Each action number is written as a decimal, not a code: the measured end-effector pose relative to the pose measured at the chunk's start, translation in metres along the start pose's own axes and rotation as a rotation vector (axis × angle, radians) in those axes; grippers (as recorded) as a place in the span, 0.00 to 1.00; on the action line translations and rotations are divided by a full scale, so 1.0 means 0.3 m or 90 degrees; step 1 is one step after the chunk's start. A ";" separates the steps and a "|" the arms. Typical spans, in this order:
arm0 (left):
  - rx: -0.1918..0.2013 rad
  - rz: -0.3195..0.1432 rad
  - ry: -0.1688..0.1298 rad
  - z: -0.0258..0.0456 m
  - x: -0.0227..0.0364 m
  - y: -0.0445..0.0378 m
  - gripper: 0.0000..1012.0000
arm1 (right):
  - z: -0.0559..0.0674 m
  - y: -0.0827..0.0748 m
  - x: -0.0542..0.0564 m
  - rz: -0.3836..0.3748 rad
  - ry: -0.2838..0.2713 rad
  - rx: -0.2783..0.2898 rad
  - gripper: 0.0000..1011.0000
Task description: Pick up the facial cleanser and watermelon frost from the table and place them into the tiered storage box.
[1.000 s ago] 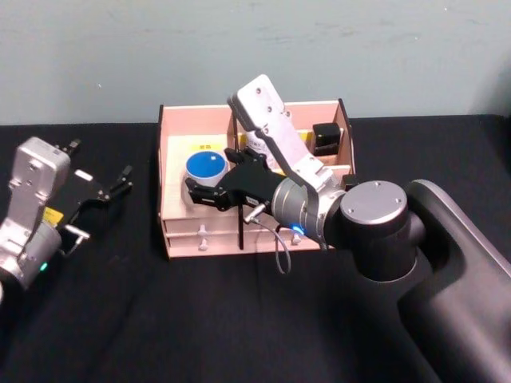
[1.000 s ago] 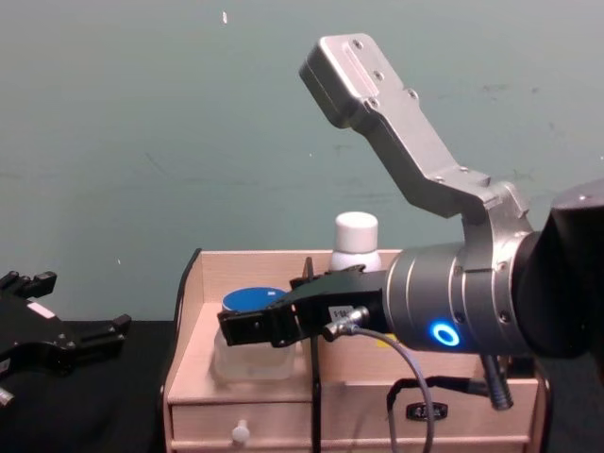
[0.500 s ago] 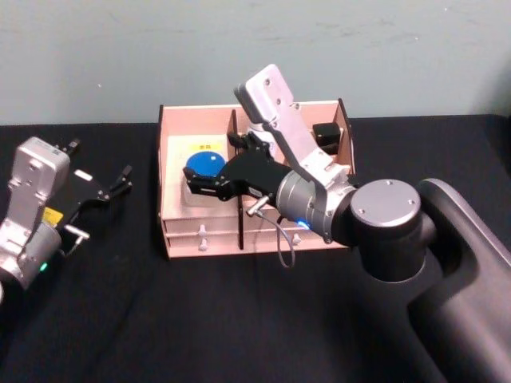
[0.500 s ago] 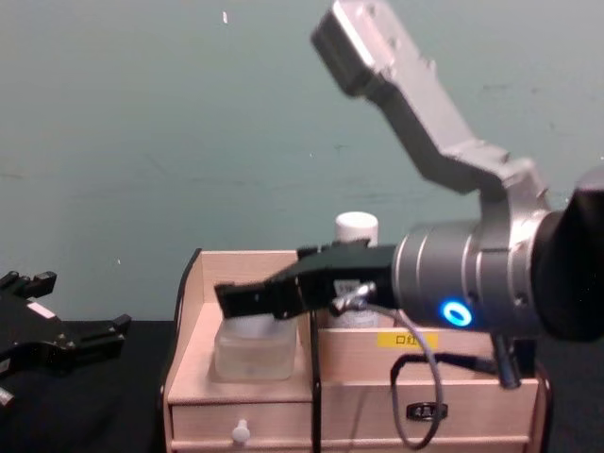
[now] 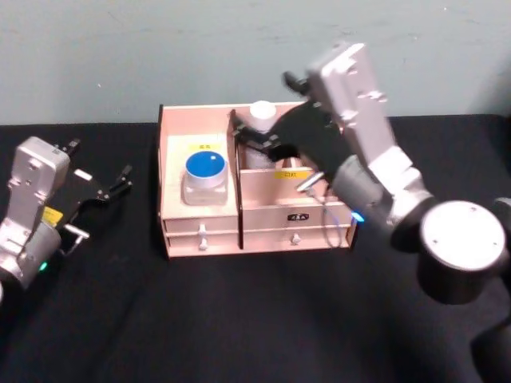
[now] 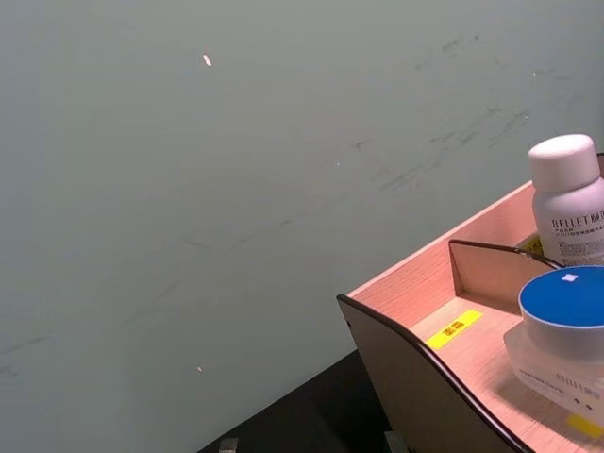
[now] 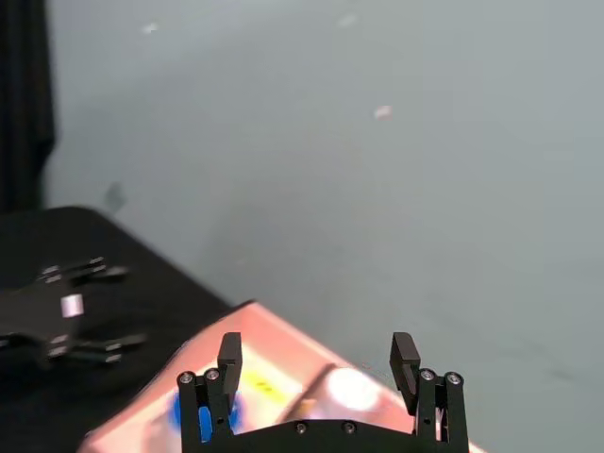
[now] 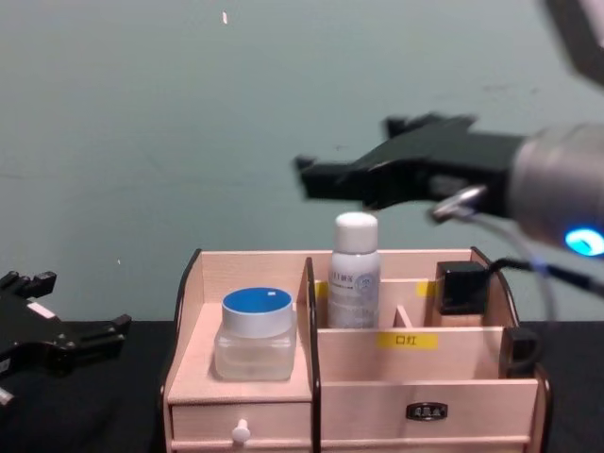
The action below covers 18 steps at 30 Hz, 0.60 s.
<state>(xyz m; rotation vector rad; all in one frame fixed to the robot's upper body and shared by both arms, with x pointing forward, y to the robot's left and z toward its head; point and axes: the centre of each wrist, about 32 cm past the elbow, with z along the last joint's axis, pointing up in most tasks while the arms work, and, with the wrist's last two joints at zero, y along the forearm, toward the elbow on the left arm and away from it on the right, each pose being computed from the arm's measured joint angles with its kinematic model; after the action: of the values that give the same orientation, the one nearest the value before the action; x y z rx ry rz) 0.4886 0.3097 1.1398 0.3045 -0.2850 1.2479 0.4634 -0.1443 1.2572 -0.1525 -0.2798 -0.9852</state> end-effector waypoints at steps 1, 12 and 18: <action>0.000 0.000 0.000 0.000 0.000 0.000 0.99 | -0.003 -0.023 0.011 -0.022 -0.001 0.011 0.99; 0.000 0.000 0.000 0.000 0.000 0.000 0.99 | -0.071 -0.165 0.102 -0.176 0.023 0.031 0.99; 0.000 0.000 0.000 0.000 0.000 0.000 0.99 | -0.139 -0.217 0.131 -0.221 0.042 0.001 0.99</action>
<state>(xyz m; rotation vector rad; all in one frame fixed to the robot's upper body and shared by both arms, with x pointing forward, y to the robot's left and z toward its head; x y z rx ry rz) 0.4886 0.3097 1.1398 0.3045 -0.2850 1.2479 0.4361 -0.2217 1.2293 -0.0697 -0.2504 -1.3310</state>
